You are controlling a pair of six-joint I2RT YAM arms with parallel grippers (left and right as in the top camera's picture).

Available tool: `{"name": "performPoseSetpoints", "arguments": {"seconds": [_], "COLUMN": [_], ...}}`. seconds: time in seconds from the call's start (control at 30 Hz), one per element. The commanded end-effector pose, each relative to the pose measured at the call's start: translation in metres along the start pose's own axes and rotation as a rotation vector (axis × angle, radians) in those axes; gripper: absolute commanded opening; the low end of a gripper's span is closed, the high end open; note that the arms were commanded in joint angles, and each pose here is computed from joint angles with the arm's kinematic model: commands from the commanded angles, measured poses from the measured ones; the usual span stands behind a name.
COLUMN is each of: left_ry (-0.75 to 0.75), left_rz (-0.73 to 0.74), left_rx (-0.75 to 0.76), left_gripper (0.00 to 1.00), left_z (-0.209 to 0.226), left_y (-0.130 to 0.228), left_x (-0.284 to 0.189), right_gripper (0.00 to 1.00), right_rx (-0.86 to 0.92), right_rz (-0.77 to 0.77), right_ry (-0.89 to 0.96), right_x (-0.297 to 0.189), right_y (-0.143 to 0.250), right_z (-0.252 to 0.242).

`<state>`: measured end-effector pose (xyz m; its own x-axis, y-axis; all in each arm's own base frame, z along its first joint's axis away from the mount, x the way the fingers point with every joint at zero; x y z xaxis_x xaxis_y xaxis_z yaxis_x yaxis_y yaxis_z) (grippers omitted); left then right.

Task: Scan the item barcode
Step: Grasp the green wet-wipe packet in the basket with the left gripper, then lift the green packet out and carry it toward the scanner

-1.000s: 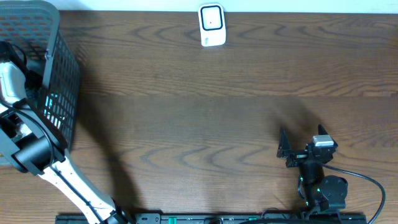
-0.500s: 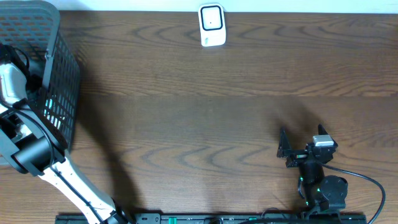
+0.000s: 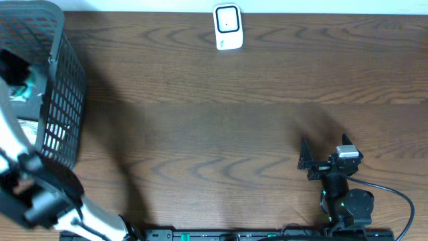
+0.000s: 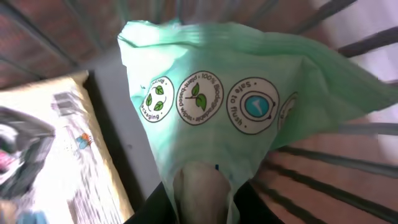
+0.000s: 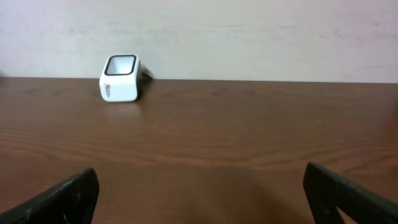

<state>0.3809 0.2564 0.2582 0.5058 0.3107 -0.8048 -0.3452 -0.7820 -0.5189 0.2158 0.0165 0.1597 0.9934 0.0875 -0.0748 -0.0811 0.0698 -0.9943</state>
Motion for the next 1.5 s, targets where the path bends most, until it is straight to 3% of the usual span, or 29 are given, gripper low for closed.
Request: {"name": "performPoseSetpoints", "arguments": {"seconds": [0.0,0.23,0.47,0.57,0.73,1.0,1.33,1.47], "left_ry": [0.111,0.389,0.664,0.719,0.841,0.684,0.574,0.516], "left_rz": [-0.069,-0.108,0.035,0.077,0.116,0.236,0.519,0.602], "left_rx": [-0.059,-0.064,-0.003,0.111,0.471,0.708,0.99,1.053], "left_gripper": [0.19,0.19,0.19,0.19,0.19,0.19,0.19,0.19], "left_z": [-0.015,-0.051,-0.099,-0.126,-0.184,-0.22,-0.246,-0.245], "left_y": [-0.011,-0.006,0.03,0.055,0.122,0.229,0.385,0.429], "left_x": [-0.047,-0.127,-0.166,-0.172,-0.191,-0.173,-0.121,-0.095], "right_gripper": [0.99,0.99,0.99,0.99,0.99,0.99,0.99,0.99], "right_rx": [0.014,0.014,0.014,0.014,0.014,0.014,0.014,0.014], "right_rz": [0.0,0.0,0.0,0.0,0.0,0.0,0.0,0.0], "right_ry": [0.0,0.0,0.0,0.0,0.0,0.0,0.0,0.0], "right_x": [0.0,0.0,0.0,0.0,0.0,0.0,0.0,0.0], "right_y": [0.001,0.001,0.001,0.001,0.001,0.001,0.001,0.001], "right_z": [0.0,0.0,0.0,0.0,0.0,0.0,0.0,0.0]}}
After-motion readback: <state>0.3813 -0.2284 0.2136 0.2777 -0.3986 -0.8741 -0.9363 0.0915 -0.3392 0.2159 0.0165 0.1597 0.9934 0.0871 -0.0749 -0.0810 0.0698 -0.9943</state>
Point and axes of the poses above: each gripper's point midway between its finger pads, its own x axis out along the fingers, its own z axis along the line the jaws close on, y = z × x, the point moved 3 cm from there along -x, back along the fingers, and after that the axes turned 3 degrees about x, right-handed, at the moved point
